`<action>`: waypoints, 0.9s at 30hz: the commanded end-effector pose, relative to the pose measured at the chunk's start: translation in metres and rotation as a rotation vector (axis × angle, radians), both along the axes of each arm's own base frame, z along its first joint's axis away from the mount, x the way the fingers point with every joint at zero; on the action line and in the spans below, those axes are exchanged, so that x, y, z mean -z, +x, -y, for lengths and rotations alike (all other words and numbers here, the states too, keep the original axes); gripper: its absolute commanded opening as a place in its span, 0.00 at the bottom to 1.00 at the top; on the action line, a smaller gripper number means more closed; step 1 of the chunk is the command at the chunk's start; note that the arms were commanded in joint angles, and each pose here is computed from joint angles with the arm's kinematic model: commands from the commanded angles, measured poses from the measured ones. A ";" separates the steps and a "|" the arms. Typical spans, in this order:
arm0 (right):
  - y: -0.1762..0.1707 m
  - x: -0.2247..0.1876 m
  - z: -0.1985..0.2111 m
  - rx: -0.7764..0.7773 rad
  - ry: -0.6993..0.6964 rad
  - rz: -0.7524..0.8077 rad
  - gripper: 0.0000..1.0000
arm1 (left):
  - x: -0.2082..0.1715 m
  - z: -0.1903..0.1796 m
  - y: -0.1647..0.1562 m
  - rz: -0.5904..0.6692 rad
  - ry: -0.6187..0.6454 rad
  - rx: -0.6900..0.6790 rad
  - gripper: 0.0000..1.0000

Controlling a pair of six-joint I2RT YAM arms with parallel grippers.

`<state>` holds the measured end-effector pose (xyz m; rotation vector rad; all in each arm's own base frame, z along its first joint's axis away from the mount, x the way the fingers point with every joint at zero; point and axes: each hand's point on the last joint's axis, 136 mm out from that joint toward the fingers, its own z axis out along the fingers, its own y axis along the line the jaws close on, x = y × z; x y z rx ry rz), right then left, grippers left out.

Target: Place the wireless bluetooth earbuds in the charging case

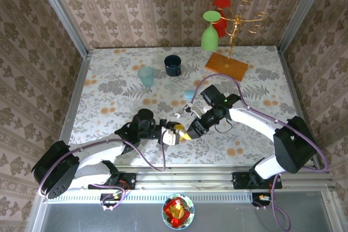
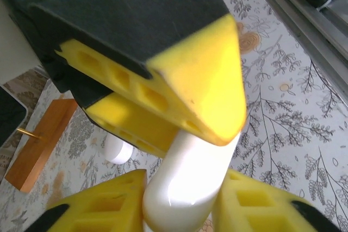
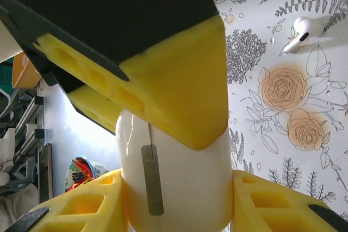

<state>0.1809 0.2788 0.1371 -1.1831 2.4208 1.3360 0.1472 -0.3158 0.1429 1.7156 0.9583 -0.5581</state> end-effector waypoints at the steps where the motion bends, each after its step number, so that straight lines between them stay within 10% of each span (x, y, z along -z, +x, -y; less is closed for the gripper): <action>1: 0.004 -0.013 -0.011 -0.026 0.067 0.029 0.34 | -0.017 0.008 -0.002 0.004 -0.036 0.021 0.22; 4: 0.007 -0.014 -0.010 -0.016 0.057 0.042 0.42 | -0.020 0.007 -0.002 -0.015 -0.042 0.004 0.07; 13: 0.032 -0.047 -0.006 0.107 0.068 0.249 0.71 | -0.013 -0.008 0.002 -0.249 -0.036 -0.110 0.07; 27: 0.014 -0.062 -0.015 -0.076 0.186 0.763 0.69 | -0.040 -0.026 -0.013 -0.600 -0.103 -0.100 0.05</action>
